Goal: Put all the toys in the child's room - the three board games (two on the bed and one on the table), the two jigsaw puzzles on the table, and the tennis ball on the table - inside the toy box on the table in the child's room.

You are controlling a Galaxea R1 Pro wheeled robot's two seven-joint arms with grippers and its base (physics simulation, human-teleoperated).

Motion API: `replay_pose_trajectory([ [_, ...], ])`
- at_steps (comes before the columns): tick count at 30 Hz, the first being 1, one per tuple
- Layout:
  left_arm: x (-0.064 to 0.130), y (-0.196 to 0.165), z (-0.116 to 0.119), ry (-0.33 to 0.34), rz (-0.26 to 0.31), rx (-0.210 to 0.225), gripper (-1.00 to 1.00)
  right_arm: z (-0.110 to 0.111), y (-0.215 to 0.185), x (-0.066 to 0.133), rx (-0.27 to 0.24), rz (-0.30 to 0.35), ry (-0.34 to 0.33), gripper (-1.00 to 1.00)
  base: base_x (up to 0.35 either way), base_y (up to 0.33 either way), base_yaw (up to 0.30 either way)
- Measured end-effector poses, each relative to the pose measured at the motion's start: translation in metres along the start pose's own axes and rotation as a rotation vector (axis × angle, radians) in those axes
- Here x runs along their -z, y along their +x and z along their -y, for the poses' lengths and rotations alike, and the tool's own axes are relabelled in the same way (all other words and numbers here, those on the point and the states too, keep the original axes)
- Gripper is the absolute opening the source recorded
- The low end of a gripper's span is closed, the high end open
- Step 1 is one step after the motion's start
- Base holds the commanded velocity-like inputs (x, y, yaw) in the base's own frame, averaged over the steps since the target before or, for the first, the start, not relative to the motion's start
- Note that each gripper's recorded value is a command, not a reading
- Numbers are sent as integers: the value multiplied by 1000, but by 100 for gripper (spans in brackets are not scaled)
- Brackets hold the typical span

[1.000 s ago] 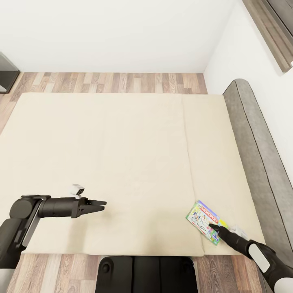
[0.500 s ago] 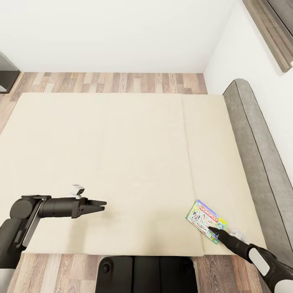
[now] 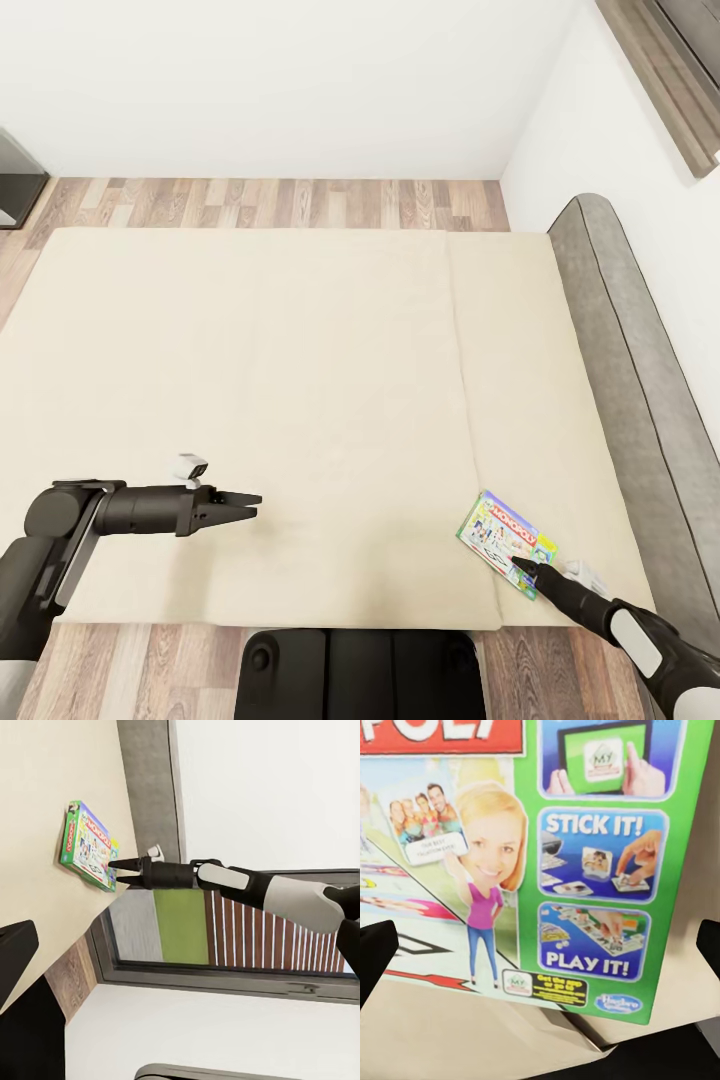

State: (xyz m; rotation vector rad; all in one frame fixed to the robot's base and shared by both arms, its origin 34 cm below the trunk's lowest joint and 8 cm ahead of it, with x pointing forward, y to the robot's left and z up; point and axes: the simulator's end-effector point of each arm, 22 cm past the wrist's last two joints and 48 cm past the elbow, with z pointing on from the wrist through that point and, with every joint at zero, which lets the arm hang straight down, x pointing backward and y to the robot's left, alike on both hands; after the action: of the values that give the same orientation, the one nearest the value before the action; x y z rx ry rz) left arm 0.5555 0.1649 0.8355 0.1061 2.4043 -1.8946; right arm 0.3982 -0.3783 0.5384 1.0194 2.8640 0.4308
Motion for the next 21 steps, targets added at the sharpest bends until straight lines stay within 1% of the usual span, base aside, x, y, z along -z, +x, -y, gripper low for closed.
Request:
replay_pose_trajectory([
  [9, 0, 0, 0, -1, 0, 0, 100, -4, 0, -1, -2, 0, -10, 100, 0, 0, 0],
  [14, -2, 0, 1, 4, 2, 0, 100, -12, 0, -1, -3, -1, -48, 100, 0, 0, 0],
  [21, -3, 0, 1, 6, 2, 0, 100, -18, 1, -1, -5, -3, -68, 100, 0, 0, 0],
])
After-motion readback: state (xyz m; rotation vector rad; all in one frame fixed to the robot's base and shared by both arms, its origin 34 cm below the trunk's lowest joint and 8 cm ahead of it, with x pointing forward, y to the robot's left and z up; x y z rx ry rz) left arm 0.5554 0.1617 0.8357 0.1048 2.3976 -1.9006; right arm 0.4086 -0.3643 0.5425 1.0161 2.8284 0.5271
